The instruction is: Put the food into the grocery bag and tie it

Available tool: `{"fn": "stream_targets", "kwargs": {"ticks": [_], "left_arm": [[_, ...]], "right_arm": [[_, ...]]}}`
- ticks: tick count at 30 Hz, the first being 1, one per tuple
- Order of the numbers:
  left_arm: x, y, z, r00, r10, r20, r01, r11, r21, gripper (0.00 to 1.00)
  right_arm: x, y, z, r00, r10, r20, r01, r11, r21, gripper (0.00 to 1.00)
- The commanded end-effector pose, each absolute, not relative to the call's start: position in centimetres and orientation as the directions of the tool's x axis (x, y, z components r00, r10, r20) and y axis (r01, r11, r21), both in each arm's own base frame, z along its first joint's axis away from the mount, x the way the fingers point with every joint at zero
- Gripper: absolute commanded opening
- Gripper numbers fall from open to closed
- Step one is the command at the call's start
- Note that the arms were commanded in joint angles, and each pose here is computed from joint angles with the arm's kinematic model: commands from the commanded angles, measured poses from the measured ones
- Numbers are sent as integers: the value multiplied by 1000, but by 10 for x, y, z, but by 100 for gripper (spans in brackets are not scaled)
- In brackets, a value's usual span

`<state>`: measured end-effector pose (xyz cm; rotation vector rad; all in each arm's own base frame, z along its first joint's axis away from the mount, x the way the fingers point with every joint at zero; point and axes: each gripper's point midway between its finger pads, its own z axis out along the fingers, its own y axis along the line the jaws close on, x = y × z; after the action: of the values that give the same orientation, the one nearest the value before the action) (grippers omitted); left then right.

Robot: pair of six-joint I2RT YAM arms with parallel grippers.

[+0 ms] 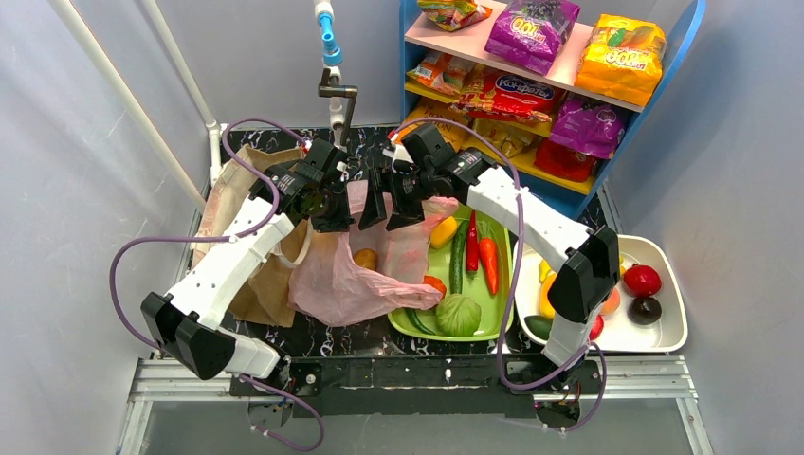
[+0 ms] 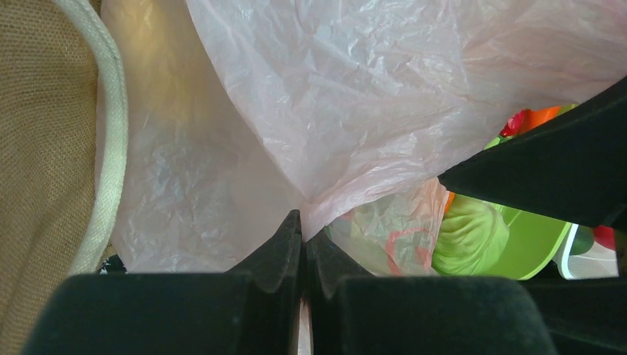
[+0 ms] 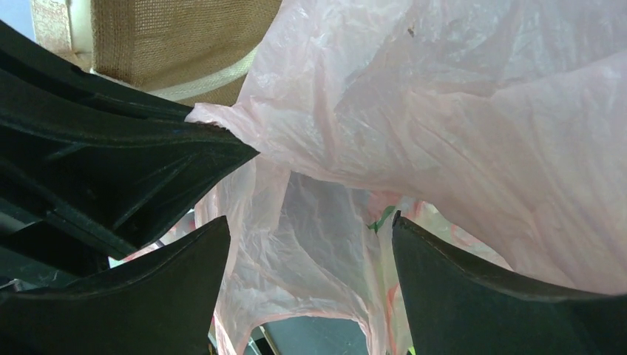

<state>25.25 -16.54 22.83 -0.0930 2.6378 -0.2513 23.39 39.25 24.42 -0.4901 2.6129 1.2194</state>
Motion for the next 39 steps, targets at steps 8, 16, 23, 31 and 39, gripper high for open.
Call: {"fn": "stream_targets", "kwargs": {"ticks": [8,16,23,31,39], "left_arm": [[249,-162,234,-875,-124,-467,-31,979,-201,0],[248,-163,233,-876,-124,-465,-27,978,-208,0],[248,-165,234,-879,-118,-463,-18,977,-213,0],[248,-169,227,-888,-110,-447,-10,976,-219,0],[248,-169,228,-889,-101,-447,1,975,-221,0]], "right_arm": [[236,336,289,-834,-191,-517,-485,700,524,89],[238,259,272,-866,-54,-496,-333,803,494,90],[228,181,249,-873,79,-481,-152,894,423,89],[212,104,218,-872,185,-453,44,951,305,90],[206,51,191,-872,271,-408,215,960,178,92]]}}
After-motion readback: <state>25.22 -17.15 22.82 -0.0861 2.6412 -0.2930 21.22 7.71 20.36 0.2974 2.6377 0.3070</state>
